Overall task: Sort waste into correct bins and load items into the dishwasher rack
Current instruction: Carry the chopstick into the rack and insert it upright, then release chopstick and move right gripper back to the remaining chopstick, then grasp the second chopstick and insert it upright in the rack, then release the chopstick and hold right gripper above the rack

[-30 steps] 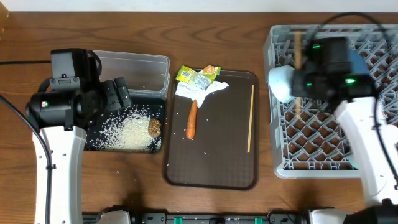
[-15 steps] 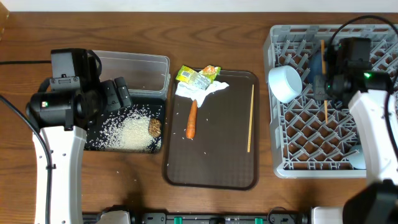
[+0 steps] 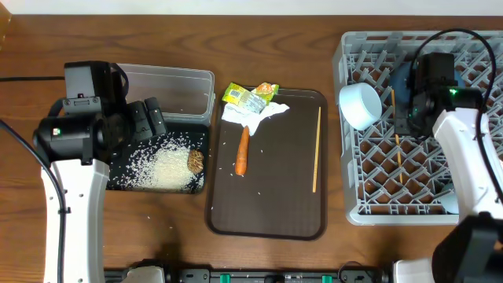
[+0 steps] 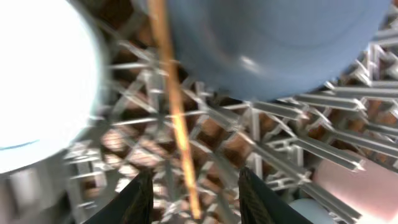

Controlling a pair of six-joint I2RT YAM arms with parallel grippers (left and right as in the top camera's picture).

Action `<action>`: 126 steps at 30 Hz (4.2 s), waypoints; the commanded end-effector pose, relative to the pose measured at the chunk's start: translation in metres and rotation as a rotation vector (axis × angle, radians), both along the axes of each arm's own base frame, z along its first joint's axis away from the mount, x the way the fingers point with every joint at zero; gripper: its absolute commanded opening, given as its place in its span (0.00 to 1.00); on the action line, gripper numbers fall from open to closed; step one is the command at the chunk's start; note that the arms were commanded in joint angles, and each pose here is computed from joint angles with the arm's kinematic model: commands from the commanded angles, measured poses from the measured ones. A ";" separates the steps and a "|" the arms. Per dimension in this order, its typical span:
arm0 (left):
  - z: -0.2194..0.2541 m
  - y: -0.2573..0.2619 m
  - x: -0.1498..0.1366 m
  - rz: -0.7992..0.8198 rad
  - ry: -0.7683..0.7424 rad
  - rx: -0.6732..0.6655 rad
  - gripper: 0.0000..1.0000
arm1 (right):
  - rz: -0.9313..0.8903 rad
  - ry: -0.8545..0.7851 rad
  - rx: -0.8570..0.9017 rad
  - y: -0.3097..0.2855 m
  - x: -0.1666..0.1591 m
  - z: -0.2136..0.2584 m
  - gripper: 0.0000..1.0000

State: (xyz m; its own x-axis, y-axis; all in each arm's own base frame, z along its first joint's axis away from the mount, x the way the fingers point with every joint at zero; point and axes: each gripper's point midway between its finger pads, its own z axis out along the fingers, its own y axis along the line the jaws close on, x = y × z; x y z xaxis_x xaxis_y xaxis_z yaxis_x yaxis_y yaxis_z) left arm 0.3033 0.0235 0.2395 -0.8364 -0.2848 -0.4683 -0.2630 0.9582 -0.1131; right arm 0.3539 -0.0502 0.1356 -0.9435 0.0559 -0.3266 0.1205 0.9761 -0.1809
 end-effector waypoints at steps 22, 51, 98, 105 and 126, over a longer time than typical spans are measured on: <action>0.001 0.004 -0.002 -0.003 0.000 0.022 0.98 | 0.166 0.141 0.220 0.222 -0.033 -0.080 0.20; 0.001 0.004 -0.002 -0.003 0.000 0.022 0.98 | 0.135 0.330 0.166 0.210 -0.042 -0.158 0.01; 0.001 0.004 -0.002 -0.003 0.000 0.022 0.98 | 0.049 0.009 -0.118 -0.018 0.019 0.003 0.45; 0.001 0.004 -0.002 -0.003 0.000 0.022 0.98 | 0.193 -0.199 0.090 0.046 0.021 0.059 0.52; 0.007 -0.001 0.010 -0.015 -0.053 -0.004 0.98 | 0.315 -0.545 0.352 0.118 -0.021 0.172 0.99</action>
State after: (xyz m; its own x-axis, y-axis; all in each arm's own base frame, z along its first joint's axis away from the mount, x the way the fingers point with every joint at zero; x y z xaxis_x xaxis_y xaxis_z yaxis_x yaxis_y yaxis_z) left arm 0.3114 0.0237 0.2442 -0.8182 -0.2836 -0.5001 -0.2573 0.9585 -0.1227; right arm 0.3357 0.0615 0.3073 -0.6328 -0.0166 -0.7741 -0.1857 0.9739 0.1309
